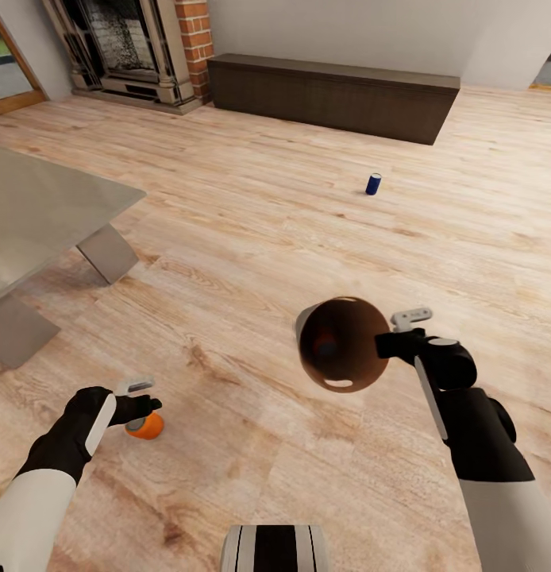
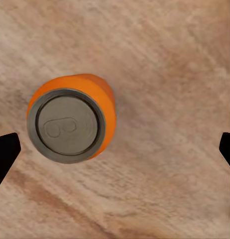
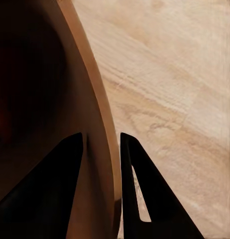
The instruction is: Put the three can of soda from the living room inside the tash can in the kitchen.
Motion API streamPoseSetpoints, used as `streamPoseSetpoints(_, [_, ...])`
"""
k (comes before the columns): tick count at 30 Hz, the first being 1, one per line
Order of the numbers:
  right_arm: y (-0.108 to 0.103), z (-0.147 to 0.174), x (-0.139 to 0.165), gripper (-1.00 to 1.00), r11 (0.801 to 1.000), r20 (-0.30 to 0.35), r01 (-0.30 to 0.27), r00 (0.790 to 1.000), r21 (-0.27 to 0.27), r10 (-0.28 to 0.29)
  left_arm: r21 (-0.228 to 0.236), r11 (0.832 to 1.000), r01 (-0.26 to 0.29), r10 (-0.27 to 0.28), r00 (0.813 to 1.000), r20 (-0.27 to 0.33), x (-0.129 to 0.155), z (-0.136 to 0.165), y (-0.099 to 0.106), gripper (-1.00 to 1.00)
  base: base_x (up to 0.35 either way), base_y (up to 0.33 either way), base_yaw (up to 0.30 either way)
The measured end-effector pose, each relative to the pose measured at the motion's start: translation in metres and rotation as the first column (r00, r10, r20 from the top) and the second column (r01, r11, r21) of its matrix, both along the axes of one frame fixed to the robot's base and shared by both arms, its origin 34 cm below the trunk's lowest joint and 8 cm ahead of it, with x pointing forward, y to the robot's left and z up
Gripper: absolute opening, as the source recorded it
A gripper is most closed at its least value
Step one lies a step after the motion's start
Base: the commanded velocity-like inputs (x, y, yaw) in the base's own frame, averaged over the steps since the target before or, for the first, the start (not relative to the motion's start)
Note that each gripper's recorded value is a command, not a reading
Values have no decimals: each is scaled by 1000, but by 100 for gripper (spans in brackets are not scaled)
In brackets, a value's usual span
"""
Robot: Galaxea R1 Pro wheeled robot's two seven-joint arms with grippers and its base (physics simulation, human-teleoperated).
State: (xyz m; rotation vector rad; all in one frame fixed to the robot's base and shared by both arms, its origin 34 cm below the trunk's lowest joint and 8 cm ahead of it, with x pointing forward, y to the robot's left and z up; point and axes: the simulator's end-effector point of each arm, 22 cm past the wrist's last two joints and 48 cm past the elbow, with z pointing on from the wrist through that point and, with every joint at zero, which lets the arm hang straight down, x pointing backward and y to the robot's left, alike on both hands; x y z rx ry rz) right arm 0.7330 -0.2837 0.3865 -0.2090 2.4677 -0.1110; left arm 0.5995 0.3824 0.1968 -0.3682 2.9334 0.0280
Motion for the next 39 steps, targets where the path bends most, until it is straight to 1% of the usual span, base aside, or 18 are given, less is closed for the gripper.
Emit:
streamPoseSetpoints(7, [-9,-17,-18,-100,999,-34,-2,999,-50,0,0,1000,0,0,1000,0,0,0,0,100,0,0,0])
streamPoseSetpoints(8, [-10,-21,-23,-100,998,-49,-5,999,-58,2,4,1000,-1,1,1000,-2,-1,0,4,100,0,0,0])
streamPoseSetpoints(13, [-1,-46,-41,-100,996,-96,-26,995,-86,18,-30,1000,4,-4,1000,-4,0,-4,-17,100,0,0,0])
streamPoseSetpoints(17, [10,-46,-39,-100,995,-80,-52,996,-81,45,-52,999,7,-7,1000,5,3,-4,-33,100,0,0,0])
streamPoseSetpoints(18, [20,-44,-38,-100,989,-70,-96,994,-116,88,-62,998,9,-8,1000,6,4,-4,-40,100,0,0,0])
streamPoseSetpoints(19, [27,-50,-41,-100,992,-84,-98,992,-81,92,-61,998,9,-9,1000,6,4,-4,-40,100,0,0,0])
streamPoseSetpoints(20, [36,-53,-44,-100,995,-95,-94,991,-28,91,-60,998,9,-9,1000,7,4,-4,-39,100,0,0,0])
streamPoseSetpoints(21, [49,-56,-46,-100,995,-104,-83,991,49,88,-60,998,9,-9,1000,8,4,-4,-39,100,0,0,0])
streamPoseSetpoints(22, [64,-54,-50,-100,989,-116,-79,989,129,94,-59,998,9,-9,1000,8,5,-4,-38,100,0,0,0])
streamPoseSetpoints(23, [77,-50,-50,-100,979,-114,-79,988,189,102,-58,998,9,-9,1000,9,5,-3,-38,100,0,0,0])
streamPoseSetpoints(24, [79,-50,-52,-100,977,-121,-79,987,200,104,-58,998,9,-9,1000,9,5,-3,-38,100,0,0,0])
streamPoseSetpoints(25, [72,-51,-51,-100,983,-121,-79,988,166,99,-58,998,9,-9,1000,9,5,-3,-38,100,0,0,0])
streamPoseSetpoints(27, [54,-53,-49,-100,994,-119,-80,989,73,88,-59,998,10,-9,1000,8,5,-3,-38,100,0,0,0])
streamPoseSetpoints(28, [52,-53,-49,-100,995,-119,-80,989,61,87,-60,998,10,-9,1000,9,5,-3,-38,100,0,0,0])
streamPoseSetpoints(31, [64,-53,-52,-100,989,-128,-80,987,123,96,-59,998,12,-11,1000,18,9,0,-38,100,0,0,0])
streamPoseSetpoints(32, [67,-53,-52,-100,988,-130,-80,987,134,97,-59,998,13,-12,1000,22,10,1,-38,100,0,0,0])
streamPoseSetpoints(36, [59,-54,-51,-100,992,-128,-80,988,93,92,-56,998,14,-12,999,47,19,9,-37,100,0,0,0])
streamPoseSetpoints(39, [63,-54,-52,-100,990,-130,-81,987,111,95,-57,998,-14,19,997,81,29,21,-28,100,0,0,0])
